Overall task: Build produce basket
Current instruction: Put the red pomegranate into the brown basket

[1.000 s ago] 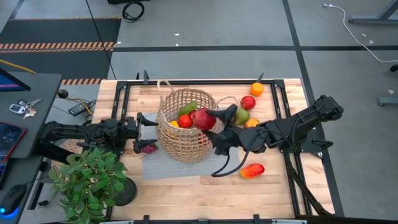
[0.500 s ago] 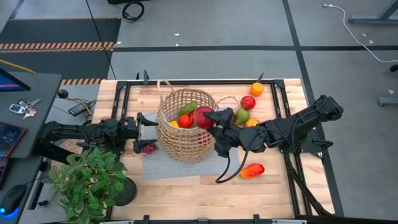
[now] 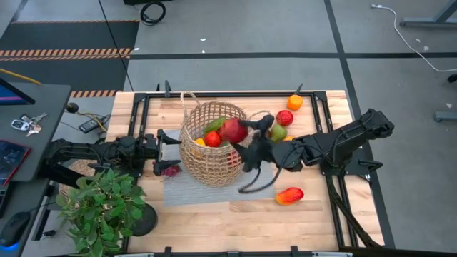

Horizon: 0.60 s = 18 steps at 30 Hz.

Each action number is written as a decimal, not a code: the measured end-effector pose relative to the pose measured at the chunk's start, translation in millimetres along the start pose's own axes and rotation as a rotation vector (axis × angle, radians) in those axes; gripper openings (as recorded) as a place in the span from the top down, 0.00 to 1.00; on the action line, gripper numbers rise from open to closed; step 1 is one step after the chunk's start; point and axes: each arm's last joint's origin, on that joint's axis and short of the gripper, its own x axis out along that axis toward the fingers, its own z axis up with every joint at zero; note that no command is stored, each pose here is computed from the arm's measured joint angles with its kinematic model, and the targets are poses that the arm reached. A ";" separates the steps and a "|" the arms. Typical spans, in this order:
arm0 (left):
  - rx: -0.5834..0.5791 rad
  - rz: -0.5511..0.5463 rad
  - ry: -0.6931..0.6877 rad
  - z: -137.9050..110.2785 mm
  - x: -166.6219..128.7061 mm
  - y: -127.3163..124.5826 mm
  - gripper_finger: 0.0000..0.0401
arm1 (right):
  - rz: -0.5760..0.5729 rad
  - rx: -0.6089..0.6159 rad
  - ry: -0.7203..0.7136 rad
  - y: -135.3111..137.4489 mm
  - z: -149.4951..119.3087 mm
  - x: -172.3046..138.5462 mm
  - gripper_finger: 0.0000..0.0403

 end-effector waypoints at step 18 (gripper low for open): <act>0.000 0.000 0.000 0.0 0.0 0.0 0.04 | 0.026 0.842 0.003 -1.8 -1.1 4.0 0.11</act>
